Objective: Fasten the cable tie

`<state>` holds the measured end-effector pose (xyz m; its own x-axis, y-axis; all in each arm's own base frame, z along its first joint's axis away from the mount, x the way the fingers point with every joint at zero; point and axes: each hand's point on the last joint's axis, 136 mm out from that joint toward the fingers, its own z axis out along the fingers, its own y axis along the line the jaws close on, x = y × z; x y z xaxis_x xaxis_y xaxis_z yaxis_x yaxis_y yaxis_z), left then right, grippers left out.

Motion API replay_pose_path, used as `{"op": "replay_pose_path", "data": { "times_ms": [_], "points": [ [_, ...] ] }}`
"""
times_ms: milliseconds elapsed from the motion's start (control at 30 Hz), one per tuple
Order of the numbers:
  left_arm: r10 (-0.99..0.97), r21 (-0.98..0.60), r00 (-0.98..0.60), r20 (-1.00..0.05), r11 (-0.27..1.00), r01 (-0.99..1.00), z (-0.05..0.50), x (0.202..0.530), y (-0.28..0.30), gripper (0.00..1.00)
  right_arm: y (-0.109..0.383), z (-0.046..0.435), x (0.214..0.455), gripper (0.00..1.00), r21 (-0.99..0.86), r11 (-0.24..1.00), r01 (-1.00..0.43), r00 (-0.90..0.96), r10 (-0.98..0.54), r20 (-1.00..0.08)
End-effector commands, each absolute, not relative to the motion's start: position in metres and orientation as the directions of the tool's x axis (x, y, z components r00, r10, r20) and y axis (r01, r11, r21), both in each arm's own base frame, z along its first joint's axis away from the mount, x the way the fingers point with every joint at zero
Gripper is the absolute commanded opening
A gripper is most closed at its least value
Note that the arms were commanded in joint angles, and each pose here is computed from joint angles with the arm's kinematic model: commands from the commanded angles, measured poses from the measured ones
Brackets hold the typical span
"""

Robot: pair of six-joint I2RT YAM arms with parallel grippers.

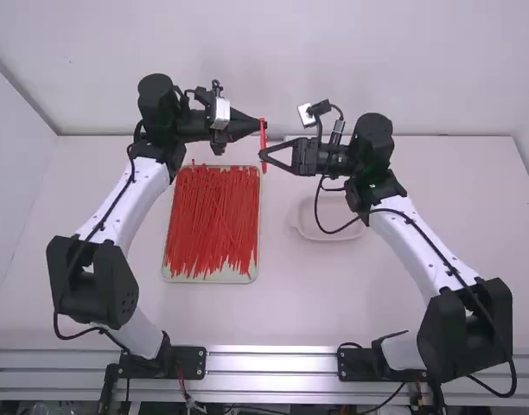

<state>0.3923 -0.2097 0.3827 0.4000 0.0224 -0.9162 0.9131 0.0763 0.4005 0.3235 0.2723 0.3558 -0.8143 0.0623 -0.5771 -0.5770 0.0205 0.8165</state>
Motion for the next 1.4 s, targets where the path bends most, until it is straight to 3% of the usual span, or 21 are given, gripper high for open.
{"op": "replay_pose_path", "data": {
  "times_ms": [0,1367],
  "points": [
    [0.026,0.425,0.424,-0.905,0.088,0.901,0.388,0.395,-0.206,0.02,0.271,0.363,0.326,0.0,0.812,0.019,-0.583,-0.81,0.072,-0.583],
    [0.017,0.466,0.466,-0.884,0.071,0.882,0.39,0.39,-0.215,0.02,0.271,0.364,0.329,0.0,0.809,0.03,-0.587,-0.804,0.091,-0.587]
  ]
}}
